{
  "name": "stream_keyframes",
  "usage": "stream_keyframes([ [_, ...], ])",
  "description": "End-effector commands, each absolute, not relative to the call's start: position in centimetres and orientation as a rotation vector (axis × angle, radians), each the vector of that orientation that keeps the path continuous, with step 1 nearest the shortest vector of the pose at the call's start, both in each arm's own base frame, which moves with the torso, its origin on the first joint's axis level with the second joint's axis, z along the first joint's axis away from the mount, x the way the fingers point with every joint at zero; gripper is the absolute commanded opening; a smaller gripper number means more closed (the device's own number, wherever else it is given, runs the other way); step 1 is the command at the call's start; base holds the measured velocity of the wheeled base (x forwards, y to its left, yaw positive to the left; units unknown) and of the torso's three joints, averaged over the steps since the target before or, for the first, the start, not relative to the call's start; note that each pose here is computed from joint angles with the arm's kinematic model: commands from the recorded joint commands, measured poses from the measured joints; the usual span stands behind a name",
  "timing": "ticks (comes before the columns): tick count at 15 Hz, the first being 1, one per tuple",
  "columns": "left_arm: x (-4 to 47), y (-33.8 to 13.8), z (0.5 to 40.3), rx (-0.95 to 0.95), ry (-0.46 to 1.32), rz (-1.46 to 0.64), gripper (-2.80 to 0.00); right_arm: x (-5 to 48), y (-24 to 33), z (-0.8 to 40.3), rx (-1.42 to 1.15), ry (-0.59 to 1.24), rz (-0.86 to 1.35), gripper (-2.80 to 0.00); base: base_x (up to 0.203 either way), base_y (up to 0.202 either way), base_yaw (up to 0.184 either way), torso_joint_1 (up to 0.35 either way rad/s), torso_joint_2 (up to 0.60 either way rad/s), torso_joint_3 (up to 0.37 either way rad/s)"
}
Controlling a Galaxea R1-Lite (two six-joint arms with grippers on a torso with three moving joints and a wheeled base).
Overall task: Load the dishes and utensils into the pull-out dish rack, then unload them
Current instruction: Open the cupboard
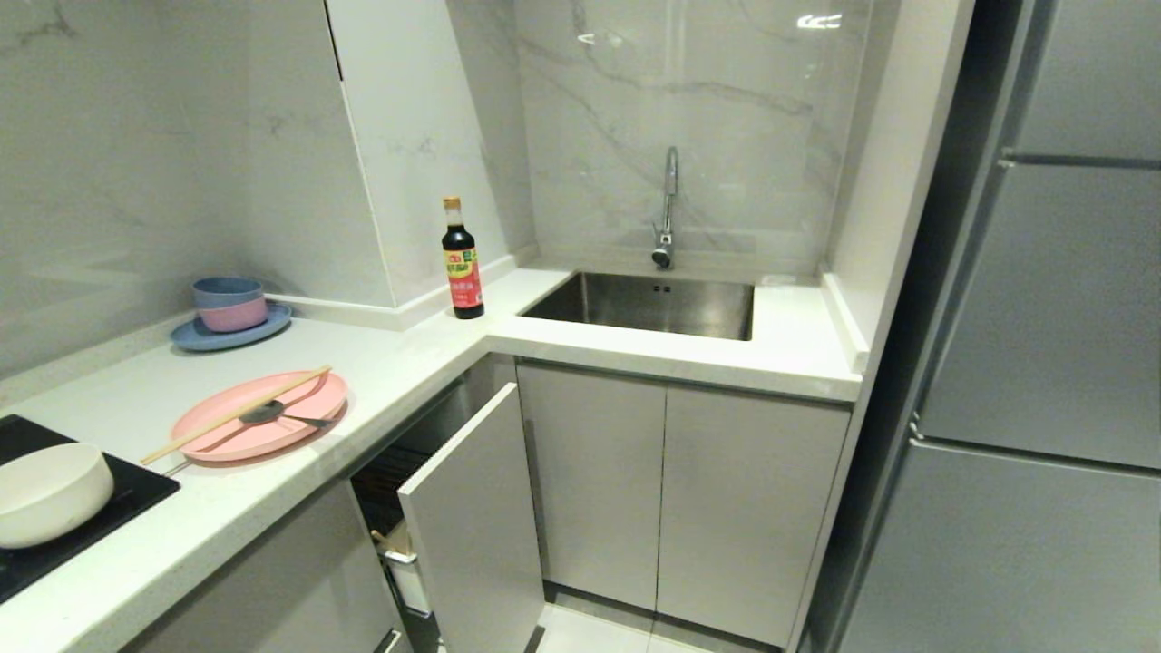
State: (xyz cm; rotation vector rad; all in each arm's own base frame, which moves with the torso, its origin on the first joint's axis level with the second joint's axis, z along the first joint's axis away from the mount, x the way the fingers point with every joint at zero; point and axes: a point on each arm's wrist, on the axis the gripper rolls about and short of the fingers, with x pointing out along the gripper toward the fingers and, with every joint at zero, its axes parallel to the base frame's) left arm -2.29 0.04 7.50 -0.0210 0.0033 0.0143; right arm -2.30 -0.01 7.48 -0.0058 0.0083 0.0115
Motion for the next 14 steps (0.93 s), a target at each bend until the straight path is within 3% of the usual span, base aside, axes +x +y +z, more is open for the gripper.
stream_keyframes([
  [1, -2.27, 0.05, 7.46, -0.021, 0.006, 0.015, -2.8, -2.3, -0.01, 7.48, -0.006, 0.008, 0.012, -2.8, 0.0, 0.0, 0.0, 0.0, 0.0, 0.0],
  [14, -2.27, 0.04, 7.46, -0.021, 0.006, 0.014, -2.8, -2.3, -0.01, 7.48, -0.008, 0.008, 0.012, -2.8, 0.0, 0.0, 0.0, 0.0, 0.0, 0.0],
])
